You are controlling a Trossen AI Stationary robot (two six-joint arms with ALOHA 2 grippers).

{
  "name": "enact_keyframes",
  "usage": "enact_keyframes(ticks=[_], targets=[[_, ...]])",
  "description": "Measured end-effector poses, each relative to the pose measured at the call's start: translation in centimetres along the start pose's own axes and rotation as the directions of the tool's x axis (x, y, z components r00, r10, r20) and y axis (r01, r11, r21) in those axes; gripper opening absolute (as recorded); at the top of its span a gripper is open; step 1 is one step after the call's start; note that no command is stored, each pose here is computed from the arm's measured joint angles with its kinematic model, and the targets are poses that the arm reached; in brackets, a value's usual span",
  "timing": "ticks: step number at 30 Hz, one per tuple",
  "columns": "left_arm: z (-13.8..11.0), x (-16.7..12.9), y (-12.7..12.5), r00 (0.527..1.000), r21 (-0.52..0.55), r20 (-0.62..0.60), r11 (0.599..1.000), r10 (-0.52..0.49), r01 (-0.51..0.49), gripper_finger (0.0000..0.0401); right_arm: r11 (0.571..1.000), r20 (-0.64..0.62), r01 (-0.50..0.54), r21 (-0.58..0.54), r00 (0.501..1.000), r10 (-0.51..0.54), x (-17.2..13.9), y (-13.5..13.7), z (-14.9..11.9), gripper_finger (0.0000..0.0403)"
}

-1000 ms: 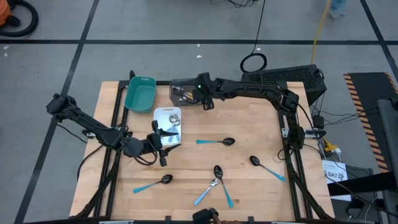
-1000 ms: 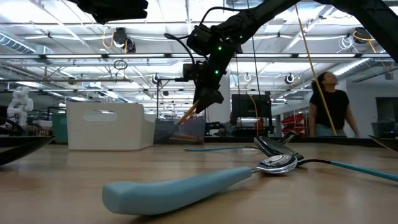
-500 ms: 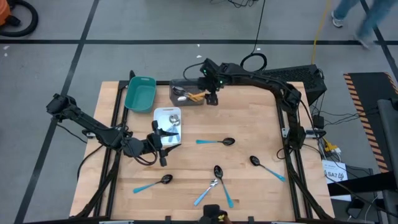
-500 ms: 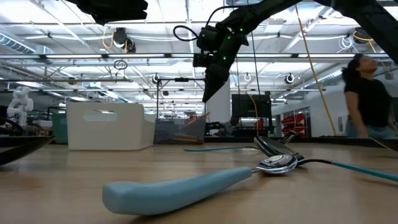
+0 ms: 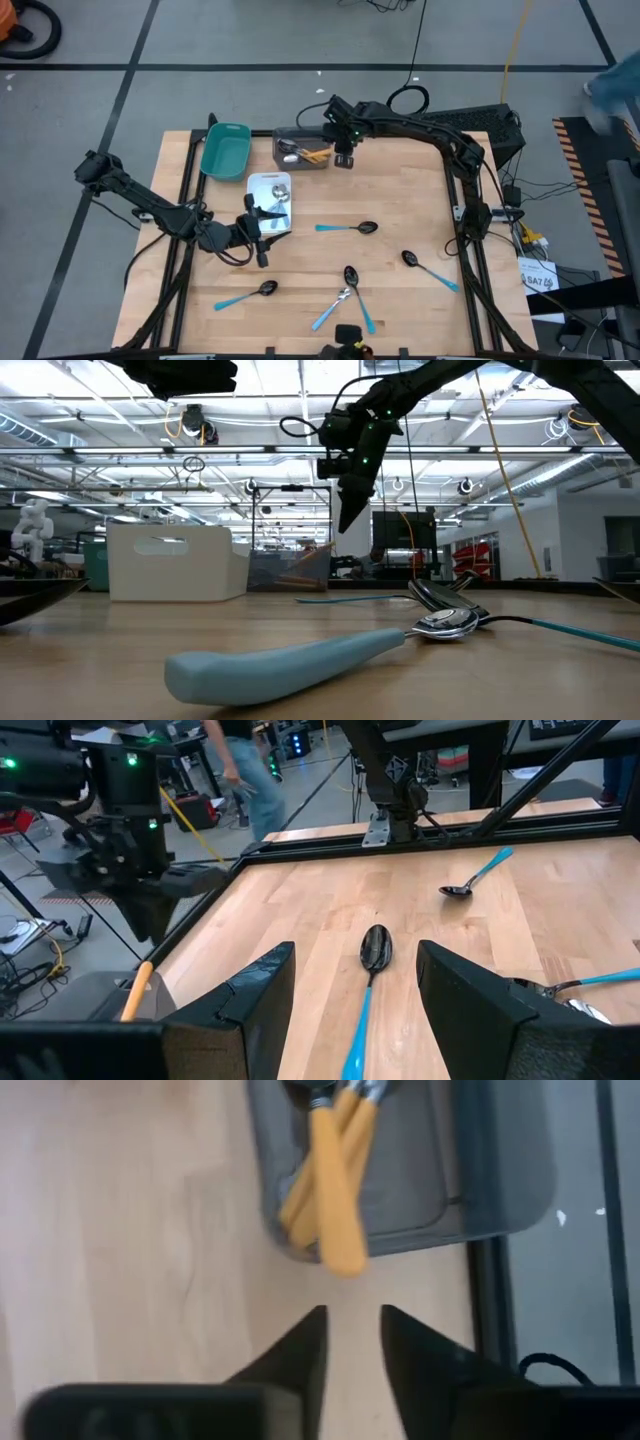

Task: Sort silverware by color (type)
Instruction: Put the orange spoon into the black bin

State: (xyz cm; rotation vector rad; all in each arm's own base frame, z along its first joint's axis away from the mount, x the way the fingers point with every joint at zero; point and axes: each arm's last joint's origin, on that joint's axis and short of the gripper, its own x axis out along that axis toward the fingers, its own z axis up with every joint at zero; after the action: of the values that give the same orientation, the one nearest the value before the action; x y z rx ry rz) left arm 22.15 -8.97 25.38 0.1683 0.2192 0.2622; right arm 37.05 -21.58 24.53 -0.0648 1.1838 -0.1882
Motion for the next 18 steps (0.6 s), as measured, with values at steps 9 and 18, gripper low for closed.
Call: enact_keyframes(ticks=[9, 18], targets=[[-0.1, 0.0, 0.0, 1.000, 0.004, -0.006, 1.000, 0.000, 0.000, 0.0209, 0.999, 0.027, -0.046, 0.004, 0.999, 0.046, 3.2, 0.2, 0.5, 0.0009], [-0.3, 0.0, 0.0, 1.000, 0.019, -0.024, 1.000, 0.000, 0.001, 0.0209, 0.999, 0.070, -0.034, -0.017, 0.997, 0.035, 3.6, 0.8, 1.3, 0.0005]])
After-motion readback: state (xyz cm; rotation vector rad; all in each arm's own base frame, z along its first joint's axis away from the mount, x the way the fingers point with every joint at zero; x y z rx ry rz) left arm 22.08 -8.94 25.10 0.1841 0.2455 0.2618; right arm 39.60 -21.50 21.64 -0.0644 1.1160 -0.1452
